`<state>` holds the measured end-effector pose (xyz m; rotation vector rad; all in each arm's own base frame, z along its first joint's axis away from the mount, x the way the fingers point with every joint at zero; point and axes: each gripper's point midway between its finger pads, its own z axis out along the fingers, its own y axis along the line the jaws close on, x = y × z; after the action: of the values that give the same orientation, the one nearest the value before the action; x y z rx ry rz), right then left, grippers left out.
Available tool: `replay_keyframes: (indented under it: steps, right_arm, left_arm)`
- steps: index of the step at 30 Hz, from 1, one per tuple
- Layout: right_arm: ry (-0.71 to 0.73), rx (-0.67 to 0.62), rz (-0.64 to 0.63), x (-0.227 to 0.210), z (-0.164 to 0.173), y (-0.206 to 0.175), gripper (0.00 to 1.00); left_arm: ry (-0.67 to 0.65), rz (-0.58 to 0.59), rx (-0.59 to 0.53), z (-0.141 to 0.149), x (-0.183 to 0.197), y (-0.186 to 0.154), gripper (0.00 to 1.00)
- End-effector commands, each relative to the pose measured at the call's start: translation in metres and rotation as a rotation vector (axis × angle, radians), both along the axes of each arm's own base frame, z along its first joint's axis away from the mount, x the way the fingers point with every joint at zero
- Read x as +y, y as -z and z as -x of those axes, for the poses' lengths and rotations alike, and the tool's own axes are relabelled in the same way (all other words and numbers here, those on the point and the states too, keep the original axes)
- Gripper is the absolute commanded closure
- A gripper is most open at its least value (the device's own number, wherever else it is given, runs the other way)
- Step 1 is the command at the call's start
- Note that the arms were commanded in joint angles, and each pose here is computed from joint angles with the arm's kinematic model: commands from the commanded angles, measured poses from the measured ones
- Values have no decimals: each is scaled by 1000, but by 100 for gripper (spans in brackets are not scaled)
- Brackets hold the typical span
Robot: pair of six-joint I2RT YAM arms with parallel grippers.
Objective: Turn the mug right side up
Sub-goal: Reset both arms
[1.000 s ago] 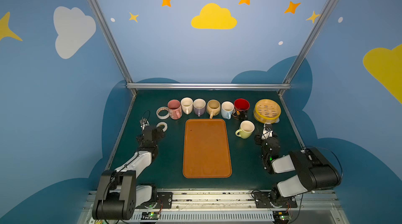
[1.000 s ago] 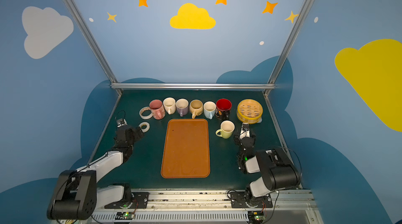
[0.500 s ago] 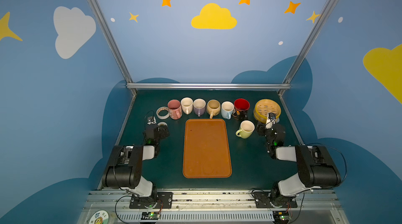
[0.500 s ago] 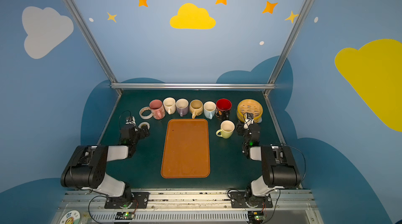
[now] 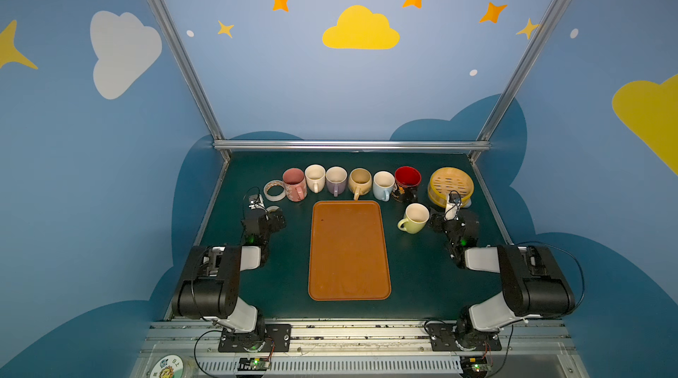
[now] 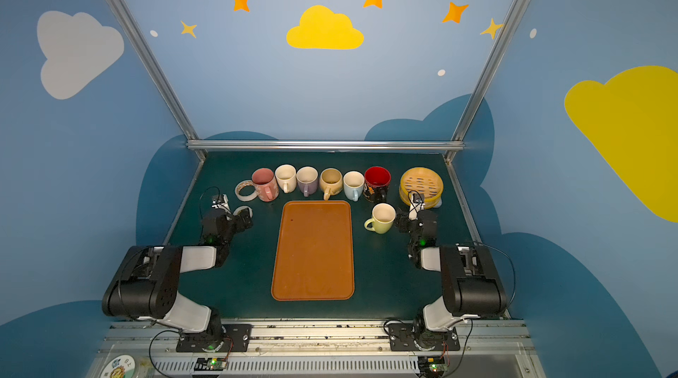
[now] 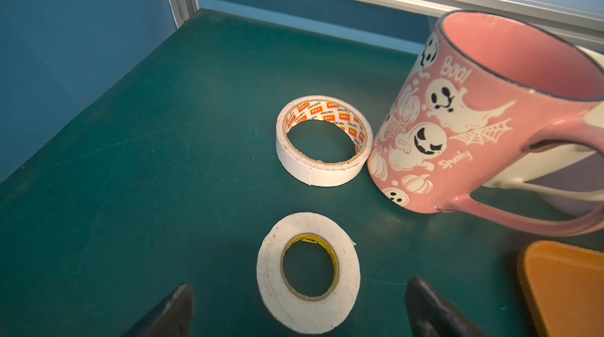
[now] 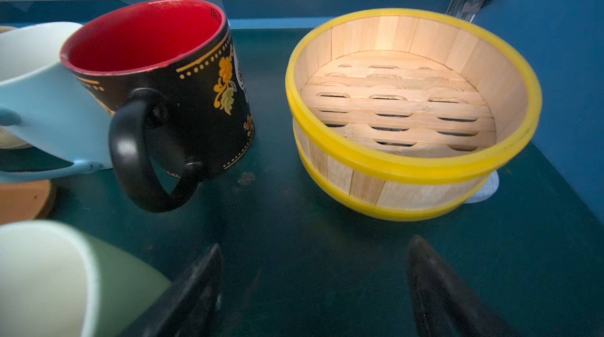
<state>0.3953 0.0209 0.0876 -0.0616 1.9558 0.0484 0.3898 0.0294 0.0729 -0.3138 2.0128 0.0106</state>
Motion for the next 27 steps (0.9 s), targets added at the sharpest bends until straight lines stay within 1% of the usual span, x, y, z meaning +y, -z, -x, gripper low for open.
replay_keyframes:
  steps: [1, 7, 9, 11, 12, 14, 15, 16, 17, 19, 20, 21, 22, 23, 24, 25, 27]
  right_arm:
    - [-9, 3, -9, 2, 1, -2, 18]
    - [-7, -5, -7, 2, 2, -3, 18]
    - [-3, -32, -5, 2, 6, -5, 18]
    - [-1, -99, -6, 1, 20, -10, 18]
    - [-3, -152, -5, 0, 27, -16, 18]
    - [5, -195, -10, -1, 34, -17, 18]
    - [6, -192, -9, -1, 32, -16, 18]
    - [4, -168, -6, -1, 29, -14, 18]
    - [-1, -136, -5, 0, 27, -11, 18]
    - [-8, -76, -1, 2, 16, -8, 18]
    - [-14, -40, -1, 3, 7, -4, 18]
    - [-16, 5, -3, 4, 0, -1, 18]
    - [-19, 1, -11, 3, 3, -3, 18]
    - [-12, -17, -12, 2, 4, -4, 18]
    - [-14, -27, -9, 2, 3, -4, 18]
    - [-16, -13, -7, 3, 1, -2, 18]
    - [-20, 0, -9, 4, 1, -3, 18]
  left_arm:
    - [13, -10, -27, -2, -2, -8, 0]
    - [12, -11, -28, -2, -1, -8, 0]
    - [21, -14, -36, 0, -3, -9, 0]
    - [10, -22, -79, 8, -3, -14, 0]
    - [-3, -23, -117, 15, -1, -17, 0]
    - [-38, -22, -188, 28, 5, -21, 0]
    - [-55, -22, -207, 30, 7, -22, 0]
    - [-63, -22, -202, 28, 8, -22, 0]
    - [-66, -22, -174, 24, 9, -20, 0]
    - [-70, -26, -89, 7, 10, -15, 0]
    - [-71, -32, -14, -2, 10, -7, 0]
    - [-55, -29, -49, 4, 7, -10, 0]
    - [-34, -23, -79, 7, 4, -13, 0]
    - [-34, -24, -76, 5, 4, -13, 0]
    - [-34, -25, -36, 0, 5, -10, 0]
    - [-38, -25, -25, -2, 5, -8, 0]
    - [-6, -28, -56, 3, 0, -11, 0]
